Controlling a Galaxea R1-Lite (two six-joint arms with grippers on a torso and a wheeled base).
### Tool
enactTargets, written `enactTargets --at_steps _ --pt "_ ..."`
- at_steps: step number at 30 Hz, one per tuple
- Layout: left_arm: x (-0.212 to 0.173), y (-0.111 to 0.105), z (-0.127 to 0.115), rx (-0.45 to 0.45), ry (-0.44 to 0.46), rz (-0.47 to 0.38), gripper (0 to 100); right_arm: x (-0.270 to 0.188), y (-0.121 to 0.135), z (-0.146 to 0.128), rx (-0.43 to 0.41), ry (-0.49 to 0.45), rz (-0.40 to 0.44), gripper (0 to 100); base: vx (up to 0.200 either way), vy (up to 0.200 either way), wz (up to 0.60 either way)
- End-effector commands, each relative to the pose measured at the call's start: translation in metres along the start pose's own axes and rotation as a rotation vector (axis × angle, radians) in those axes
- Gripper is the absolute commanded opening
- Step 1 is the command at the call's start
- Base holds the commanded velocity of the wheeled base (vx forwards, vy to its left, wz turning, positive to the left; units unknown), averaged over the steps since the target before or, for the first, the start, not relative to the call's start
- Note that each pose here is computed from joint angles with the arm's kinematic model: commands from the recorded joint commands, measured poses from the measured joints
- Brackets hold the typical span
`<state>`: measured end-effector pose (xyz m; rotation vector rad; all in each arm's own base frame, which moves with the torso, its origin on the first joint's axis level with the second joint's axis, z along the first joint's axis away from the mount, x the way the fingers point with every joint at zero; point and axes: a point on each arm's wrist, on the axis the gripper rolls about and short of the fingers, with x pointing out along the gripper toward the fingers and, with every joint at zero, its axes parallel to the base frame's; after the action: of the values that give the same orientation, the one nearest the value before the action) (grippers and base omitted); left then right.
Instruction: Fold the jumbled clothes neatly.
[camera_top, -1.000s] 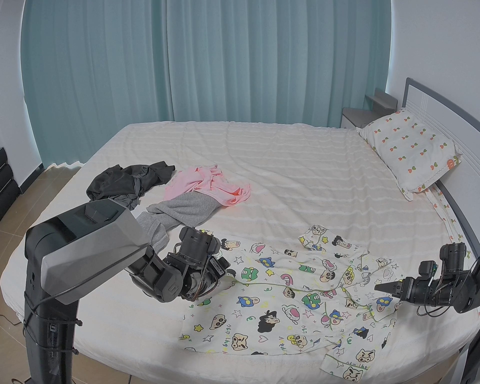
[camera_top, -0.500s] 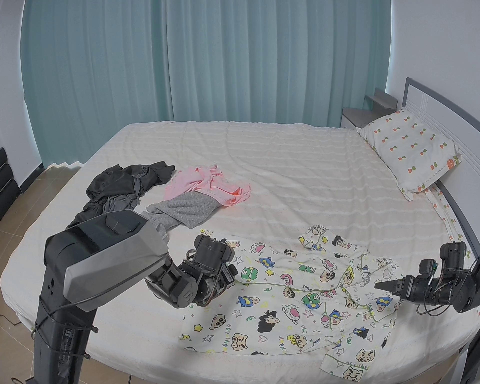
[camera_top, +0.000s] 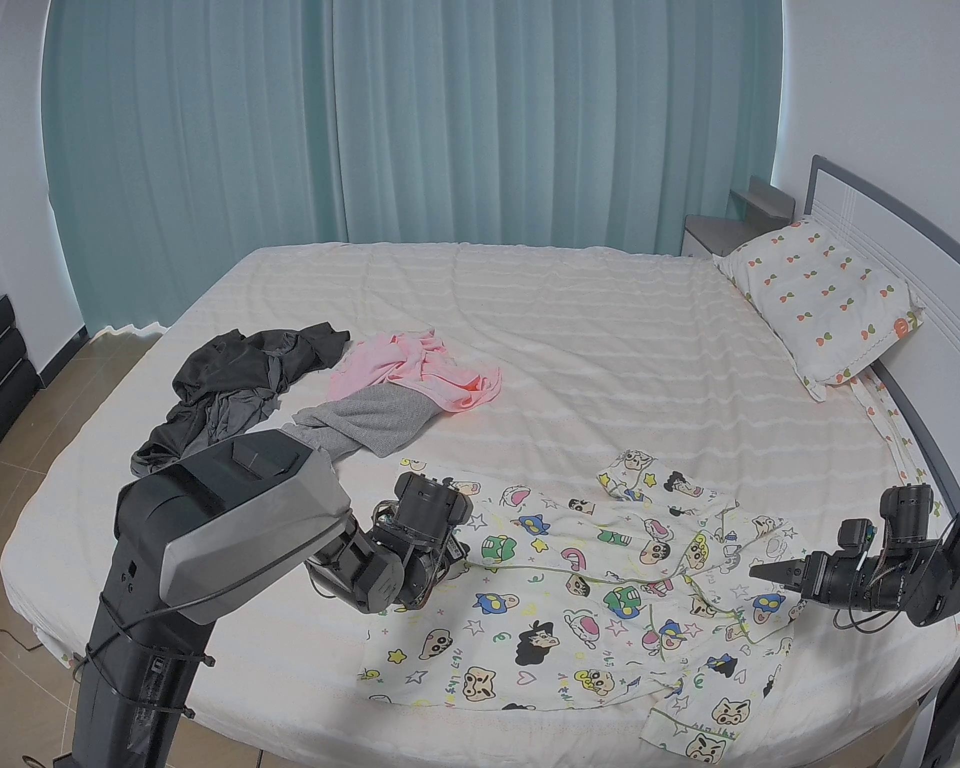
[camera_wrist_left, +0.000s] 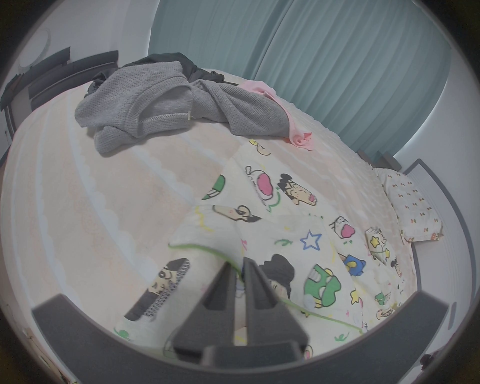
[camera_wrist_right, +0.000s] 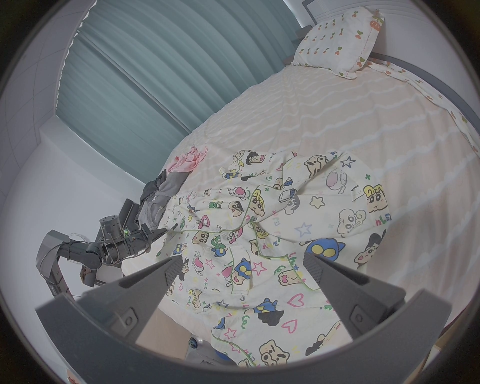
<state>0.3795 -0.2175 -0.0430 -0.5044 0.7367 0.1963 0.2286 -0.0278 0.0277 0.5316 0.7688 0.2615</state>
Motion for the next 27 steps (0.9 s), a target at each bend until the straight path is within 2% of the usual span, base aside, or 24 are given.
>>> enactTargets --at_steps 1,6,18,19,27 --pt "-0.005 0.002 0.001 0.01 -0.005 0.01 0 0.0 0.0 -0.001 0.002 0.004 0.0 100 0.0 0.0 0.0" --pt "-0.011 0.015 -0.006 0.109 0.003 0.058 0 -0.001 0.0 -0.002 0.004 0.006 -0.001 100 0.0 0.0 0.0" --pt "-0.011 0.012 -0.004 0.109 -0.013 0.053 0 -0.002 0.001 -0.004 0.004 0.009 0.001 100 0.0 0.0 0.0" --pt "-0.011 0.012 -0.004 0.107 -0.013 0.051 100 -0.003 0.001 -0.004 0.004 0.008 0.0 100 0.0 0.0 0.0" --pt "-0.024 0.02 0.0 0.104 0.002 0.065 100 -0.005 0.002 -0.008 0.01 0.024 0.018 100 0.0 0.0 0.0"
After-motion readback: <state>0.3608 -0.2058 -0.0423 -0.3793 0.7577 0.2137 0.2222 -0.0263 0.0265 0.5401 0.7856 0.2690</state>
